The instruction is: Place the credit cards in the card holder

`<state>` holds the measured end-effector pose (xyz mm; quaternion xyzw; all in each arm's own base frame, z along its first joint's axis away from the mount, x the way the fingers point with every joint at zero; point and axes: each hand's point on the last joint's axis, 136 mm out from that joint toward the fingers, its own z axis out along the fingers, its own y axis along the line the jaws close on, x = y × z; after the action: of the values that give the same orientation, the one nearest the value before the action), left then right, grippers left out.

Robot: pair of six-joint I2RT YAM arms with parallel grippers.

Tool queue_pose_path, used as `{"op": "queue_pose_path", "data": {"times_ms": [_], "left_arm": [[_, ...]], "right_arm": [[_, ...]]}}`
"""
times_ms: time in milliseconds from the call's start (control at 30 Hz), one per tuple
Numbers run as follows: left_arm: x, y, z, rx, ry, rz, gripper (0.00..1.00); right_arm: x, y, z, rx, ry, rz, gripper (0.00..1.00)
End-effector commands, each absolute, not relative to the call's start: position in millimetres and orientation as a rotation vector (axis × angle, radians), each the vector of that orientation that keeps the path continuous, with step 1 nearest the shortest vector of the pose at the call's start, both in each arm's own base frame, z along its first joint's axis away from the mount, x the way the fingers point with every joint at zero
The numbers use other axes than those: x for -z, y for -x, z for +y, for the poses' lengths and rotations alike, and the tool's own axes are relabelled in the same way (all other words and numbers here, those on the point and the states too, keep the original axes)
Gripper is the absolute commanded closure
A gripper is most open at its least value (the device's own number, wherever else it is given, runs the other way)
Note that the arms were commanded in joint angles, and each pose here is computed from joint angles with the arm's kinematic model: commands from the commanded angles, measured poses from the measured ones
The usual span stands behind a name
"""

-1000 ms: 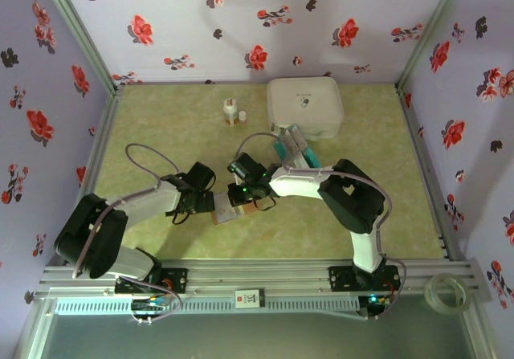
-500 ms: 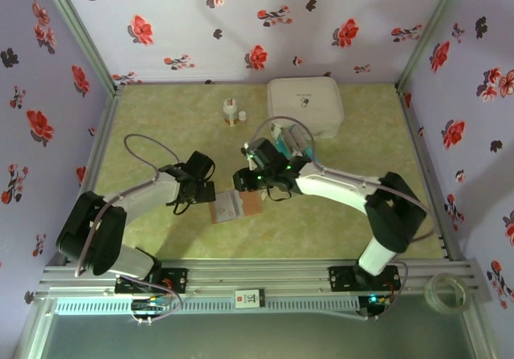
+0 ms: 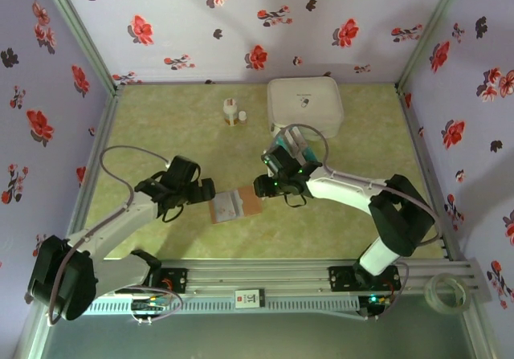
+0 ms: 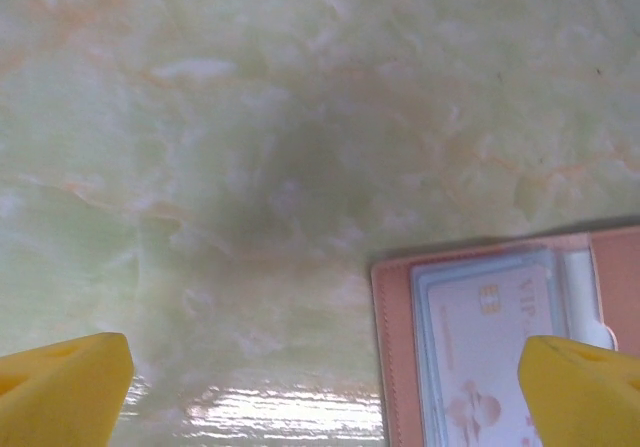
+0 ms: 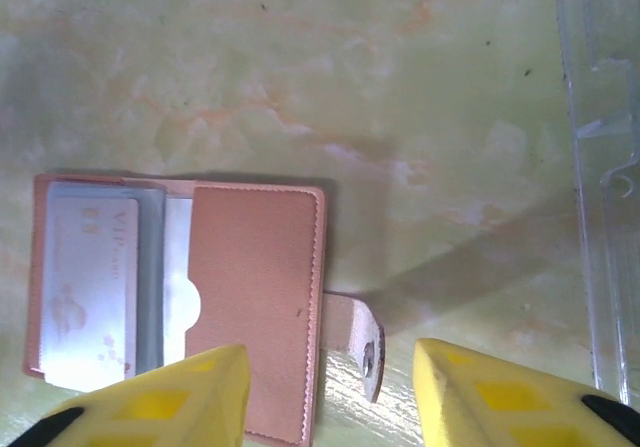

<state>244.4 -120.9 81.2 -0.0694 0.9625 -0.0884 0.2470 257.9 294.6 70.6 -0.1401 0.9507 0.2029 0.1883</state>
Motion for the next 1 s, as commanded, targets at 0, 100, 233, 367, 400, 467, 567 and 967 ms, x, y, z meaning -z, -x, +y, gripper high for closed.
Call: {"op": "queue_pose_path", "data": {"times_ms": [0, 100, 233, 367, 400, 467, 567, 967], "left_arm": [[-74.6, -237.1, -129.8, 0.356, 0.228, 2.640, 0.00], [-68.4, -231.9, -131.4, 0.388, 0.243, 2.647, 0.00], [-63.5, -228.8, -136.3, 0.443, 0.258, 2.643, 0.00], [-58.1, -227.2, -143.7, 0.493, 0.262, 2.639, 0.00], [-56.6, -226.7, -146.2, 0.505, 0.261, 2.639, 0.00], [-54.2, -226.7, -152.2, 0.531, 0.254, 2.637, 0.00], [-48.4, -226.1, -159.7, 0.553, 0.239, 2.641, 0.00], [-35.5, -233.5, -180.6, 0.595, 0.191, 2.654, 0.00]], "right_arm": [[-59.1, -258.1, 291.0, -0.533, 0.410, 2.687, 0.58], [-56.4, -257.7, 288.4, -0.516, 0.411, 2.691, 0.61], [-50.8, -257.1, 283.6, -0.499, 0.405, 2.703, 0.66], [-46.7, -257.9, 283.4, -0.516, 0.390, 2.712, 0.78], [-45.8, -258.1, 283.3, -0.520, 0.385, 2.715, 0.83], [-45.5, -257.0, 284.5, -0.531, 0.385, 2.717, 0.90], [-46.8, -255.7, 286.2, -0.554, 0.381, 2.718, 0.97], [-49.9, -242.5, 300.4, -0.701, 0.323, 2.712, 1.00]]}}
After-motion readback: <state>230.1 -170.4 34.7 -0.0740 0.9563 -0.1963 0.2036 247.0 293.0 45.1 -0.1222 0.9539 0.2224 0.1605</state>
